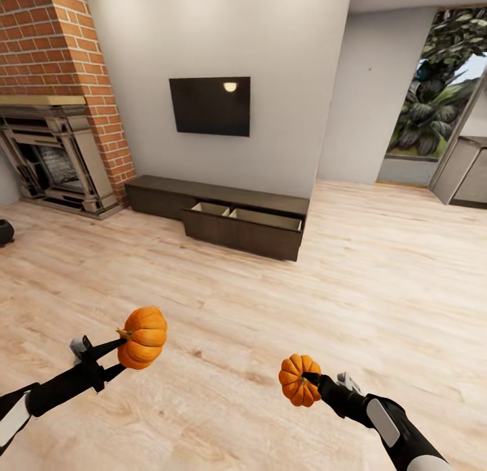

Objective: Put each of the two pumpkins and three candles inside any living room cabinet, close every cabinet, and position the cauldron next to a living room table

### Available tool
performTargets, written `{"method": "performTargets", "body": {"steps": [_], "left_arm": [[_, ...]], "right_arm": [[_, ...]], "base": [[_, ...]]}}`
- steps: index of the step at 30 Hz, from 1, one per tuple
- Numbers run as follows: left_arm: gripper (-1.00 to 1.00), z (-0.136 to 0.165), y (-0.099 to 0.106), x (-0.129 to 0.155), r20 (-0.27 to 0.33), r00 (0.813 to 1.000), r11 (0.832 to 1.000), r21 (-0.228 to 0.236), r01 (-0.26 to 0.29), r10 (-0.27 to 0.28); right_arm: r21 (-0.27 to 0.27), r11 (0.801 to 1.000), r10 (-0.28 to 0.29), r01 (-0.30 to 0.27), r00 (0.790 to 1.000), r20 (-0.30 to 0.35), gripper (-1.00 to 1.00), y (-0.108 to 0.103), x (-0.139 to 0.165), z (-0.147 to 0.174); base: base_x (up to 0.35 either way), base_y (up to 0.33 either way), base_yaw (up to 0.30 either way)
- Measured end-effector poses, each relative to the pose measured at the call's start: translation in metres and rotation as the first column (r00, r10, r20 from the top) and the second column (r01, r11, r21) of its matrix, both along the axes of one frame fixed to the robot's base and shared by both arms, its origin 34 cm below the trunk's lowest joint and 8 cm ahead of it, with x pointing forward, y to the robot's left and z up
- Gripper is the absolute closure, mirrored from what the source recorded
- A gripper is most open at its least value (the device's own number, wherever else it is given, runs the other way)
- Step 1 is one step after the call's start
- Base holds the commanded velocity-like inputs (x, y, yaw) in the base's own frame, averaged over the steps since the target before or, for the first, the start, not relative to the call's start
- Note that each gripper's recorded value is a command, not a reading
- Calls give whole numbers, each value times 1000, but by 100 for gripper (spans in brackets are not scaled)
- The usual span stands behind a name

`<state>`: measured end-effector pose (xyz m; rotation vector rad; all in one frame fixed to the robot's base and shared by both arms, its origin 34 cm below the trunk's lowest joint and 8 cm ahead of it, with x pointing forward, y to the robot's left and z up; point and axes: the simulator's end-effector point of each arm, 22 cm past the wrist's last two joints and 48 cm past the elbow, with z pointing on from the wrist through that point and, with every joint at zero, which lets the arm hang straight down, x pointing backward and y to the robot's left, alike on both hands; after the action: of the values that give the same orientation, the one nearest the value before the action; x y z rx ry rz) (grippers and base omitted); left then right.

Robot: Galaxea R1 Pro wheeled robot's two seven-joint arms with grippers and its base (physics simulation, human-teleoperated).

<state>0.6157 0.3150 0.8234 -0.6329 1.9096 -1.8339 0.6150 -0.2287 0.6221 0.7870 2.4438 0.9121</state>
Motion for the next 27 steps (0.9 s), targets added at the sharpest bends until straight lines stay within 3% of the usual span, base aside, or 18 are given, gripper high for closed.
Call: {"method": "performTargets", "body": {"steps": [27], "left_arm": [[100,1,0,0,2,1000,1000,0,0,0]], "right_arm": [[-3,1000,2,-2,1000,1,100,0,0,0]], "base": [[342,0,-36]]}}
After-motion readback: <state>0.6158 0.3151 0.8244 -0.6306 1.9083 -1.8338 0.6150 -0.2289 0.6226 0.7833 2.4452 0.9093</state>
